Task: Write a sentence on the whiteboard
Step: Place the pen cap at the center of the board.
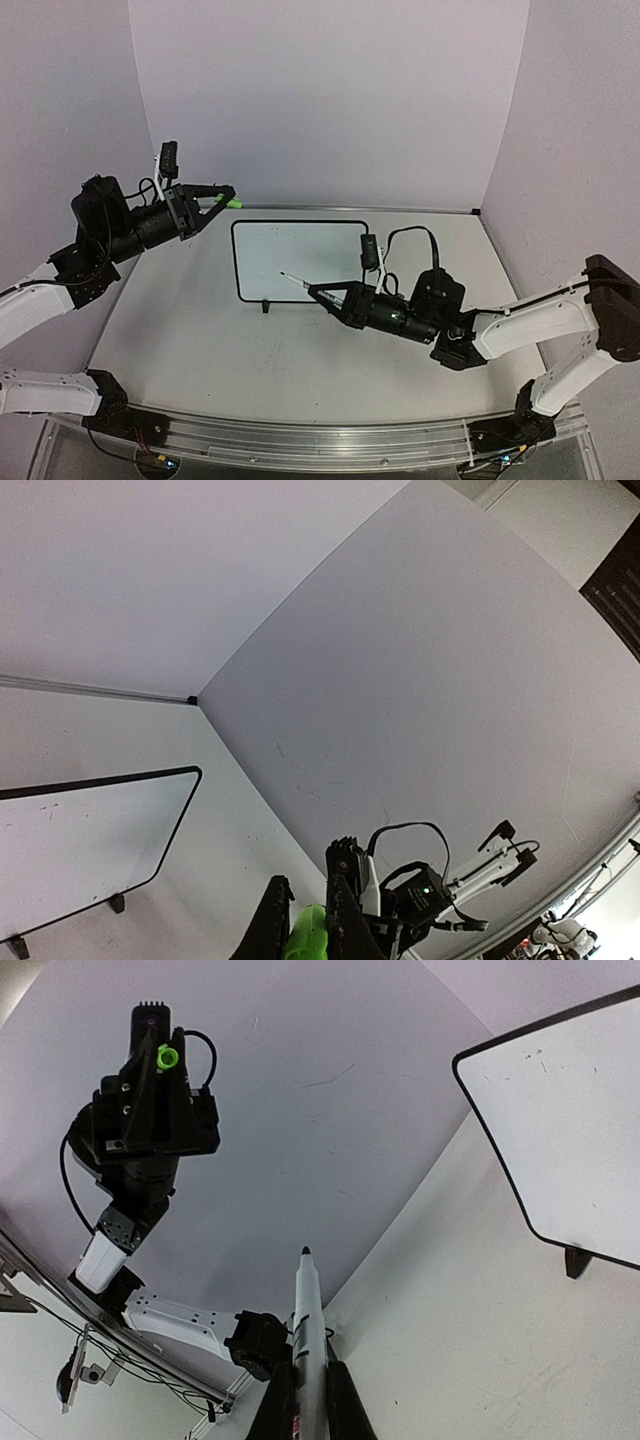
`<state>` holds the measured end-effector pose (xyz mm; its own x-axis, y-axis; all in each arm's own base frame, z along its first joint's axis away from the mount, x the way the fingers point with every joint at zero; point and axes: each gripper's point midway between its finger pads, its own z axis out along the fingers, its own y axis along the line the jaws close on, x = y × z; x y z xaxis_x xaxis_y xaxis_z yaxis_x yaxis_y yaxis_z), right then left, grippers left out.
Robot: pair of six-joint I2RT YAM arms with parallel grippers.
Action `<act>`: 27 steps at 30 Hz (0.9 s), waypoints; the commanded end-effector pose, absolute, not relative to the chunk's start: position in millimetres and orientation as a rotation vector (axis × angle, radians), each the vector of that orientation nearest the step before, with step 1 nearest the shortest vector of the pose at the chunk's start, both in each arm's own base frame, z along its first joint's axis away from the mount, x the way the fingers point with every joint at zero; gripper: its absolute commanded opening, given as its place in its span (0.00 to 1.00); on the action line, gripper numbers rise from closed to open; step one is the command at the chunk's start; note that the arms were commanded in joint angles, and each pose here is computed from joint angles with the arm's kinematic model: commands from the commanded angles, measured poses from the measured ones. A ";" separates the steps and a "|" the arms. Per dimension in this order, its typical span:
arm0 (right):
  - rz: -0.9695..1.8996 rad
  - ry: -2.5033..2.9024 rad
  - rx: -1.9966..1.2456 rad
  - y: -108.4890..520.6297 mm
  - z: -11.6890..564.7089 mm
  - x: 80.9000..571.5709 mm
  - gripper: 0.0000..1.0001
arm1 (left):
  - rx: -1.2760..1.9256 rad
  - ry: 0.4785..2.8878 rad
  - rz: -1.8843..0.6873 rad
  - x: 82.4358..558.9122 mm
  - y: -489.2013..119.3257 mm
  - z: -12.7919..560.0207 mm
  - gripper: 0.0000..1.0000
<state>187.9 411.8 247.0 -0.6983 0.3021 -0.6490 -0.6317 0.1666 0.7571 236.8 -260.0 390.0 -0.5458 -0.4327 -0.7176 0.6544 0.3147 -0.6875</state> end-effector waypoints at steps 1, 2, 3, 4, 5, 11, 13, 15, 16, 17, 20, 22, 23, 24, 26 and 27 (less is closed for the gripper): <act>1.603 1.702 -0.342 400.3 262.6 182.0 0.00 | 0.176 1.653 -1.323 246.9 -251.9 388.2 0.00; 1.564 1.719 -0.348 397.6 261.9 183.8 0.00 | 0.167 1.701 -1.299 248.6 -251.3 376.4 0.00; 1.514 1.744 -0.358 394.5 260.3 186.0 0.00 | 0.156 1.763 -1.269 249.9 -250.4 360.4 0.00; 1.456 1.775 -0.369 390.6 257.7 189.4 0.00 | 0.147 1.836 -1.235 250.5 -249.0 341.2 0.00; 1.400 1.805 -0.374 386.2 255.1 193.8 0.00 | 0.140 1.907 -1.197 250.3 -247.1 322.3 0.00; 1.258 1.888 -0.360 350.2 249.5 224.9 0.00 | 0.033 2.331 -0.990 234.3 -225.5 198.7 0.00; 1.229 1.906 -0.367 344.0 247.2 229.3 0.00 | -0.029 2.425 -0.888 230.1 -211.6 171.3 0.00; 1.205 1.920 -0.368 340.3 244.4 232.1 0.00 | -0.051 2.492 -0.821 225.3 -203.3 150.4 0.00; 1.201 1.920 -0.368 339.3 244.1 232.9 0.00 | -0.058 2.513 -0.807 223.9 -202.0 142.7 0.00; 1.197 1.921 -0.368 338.7 243.3 233.5 0.00 | -0.062 2.539 -0.800 222.5 -202.2 134.0 0.00; 1.188 1.924 -0.371 337.8 240.9 234.3 0.00 | -0.071 2.604 -0.794 219.4 -205.1 112.3 0.00; 1.182 1.927 -0.375 337.3 239.0 234.3 0.00 | -0.073 2.654 -0.764 218.4 -205.4 97.5 0.00; 1.181 1.930 -0.376 337.1 237.7 233.9 0.00 | -0.071 2.672 -0.750 218.3 -205.3 92.4 0.00; 1.178 1.935 -0.377 336.7 235.7 233.6 0.00 | -0.069 2.683 -0.736 218.8 -205.1 88.6 0.00; 1.175 1.943 -0.373 335.9 232.9 233.5 0.00 | -0.069 2.708 -0.707 219.6 -204.3 80.4 0.00; 1.173 1.947 -0.372 335.5 231.1 233.2 0.00 | -0.071 2.722 -0.697 219.7 -204.4 76.6 0.00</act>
